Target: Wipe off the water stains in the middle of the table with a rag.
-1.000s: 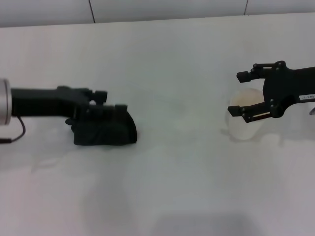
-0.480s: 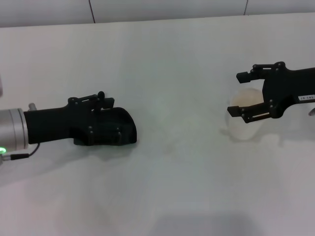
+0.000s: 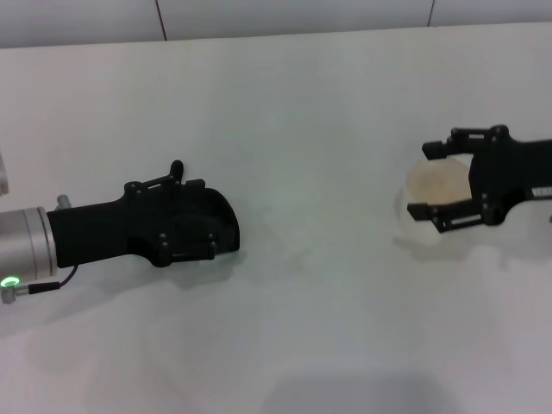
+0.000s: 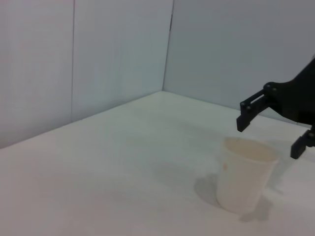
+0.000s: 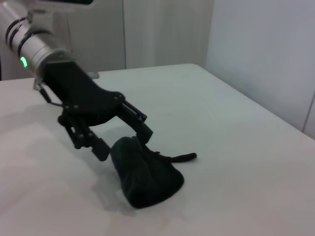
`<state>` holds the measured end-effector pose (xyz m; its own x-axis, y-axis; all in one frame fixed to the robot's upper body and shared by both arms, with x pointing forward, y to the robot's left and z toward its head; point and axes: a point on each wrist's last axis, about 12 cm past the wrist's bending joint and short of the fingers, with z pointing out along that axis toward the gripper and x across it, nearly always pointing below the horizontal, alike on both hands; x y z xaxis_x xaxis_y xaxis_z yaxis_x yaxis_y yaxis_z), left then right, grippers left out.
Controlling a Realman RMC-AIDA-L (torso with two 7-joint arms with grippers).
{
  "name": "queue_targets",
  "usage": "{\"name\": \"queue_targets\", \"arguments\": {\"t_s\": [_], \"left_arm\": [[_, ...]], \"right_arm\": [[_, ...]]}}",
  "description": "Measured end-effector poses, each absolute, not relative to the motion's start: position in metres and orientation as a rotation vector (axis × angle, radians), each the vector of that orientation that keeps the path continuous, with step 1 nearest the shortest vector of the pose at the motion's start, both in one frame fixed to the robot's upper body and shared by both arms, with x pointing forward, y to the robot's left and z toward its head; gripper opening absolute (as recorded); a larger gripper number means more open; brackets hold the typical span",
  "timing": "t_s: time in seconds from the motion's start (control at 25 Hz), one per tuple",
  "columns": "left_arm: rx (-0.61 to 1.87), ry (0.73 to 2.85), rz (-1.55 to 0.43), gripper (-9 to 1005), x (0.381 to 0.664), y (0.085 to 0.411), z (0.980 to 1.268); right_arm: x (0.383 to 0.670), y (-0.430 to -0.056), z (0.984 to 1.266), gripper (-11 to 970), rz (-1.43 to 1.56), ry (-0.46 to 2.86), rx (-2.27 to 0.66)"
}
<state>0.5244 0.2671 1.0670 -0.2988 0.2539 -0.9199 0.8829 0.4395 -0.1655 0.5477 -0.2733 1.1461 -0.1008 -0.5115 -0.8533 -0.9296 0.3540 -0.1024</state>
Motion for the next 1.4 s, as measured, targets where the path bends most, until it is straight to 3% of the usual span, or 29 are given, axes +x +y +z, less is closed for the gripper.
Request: {"name": "queue_targets", "arguments": {"t_s": [0.36, 1.4], "left_arm": [[1.003, 1.797, -0.857, 875, 0.521, 0.271, 1.064], [1.002, 1.796, -0.852, 875, 0.518, 0.273, 1.062]], "right_arm": [[0.542, -0.277, 1.131, 869, 0.65, 1.743, -1.253], [0.543, -0.275, 1.133, 869, 0.678, 1.722, -1.221]]}}
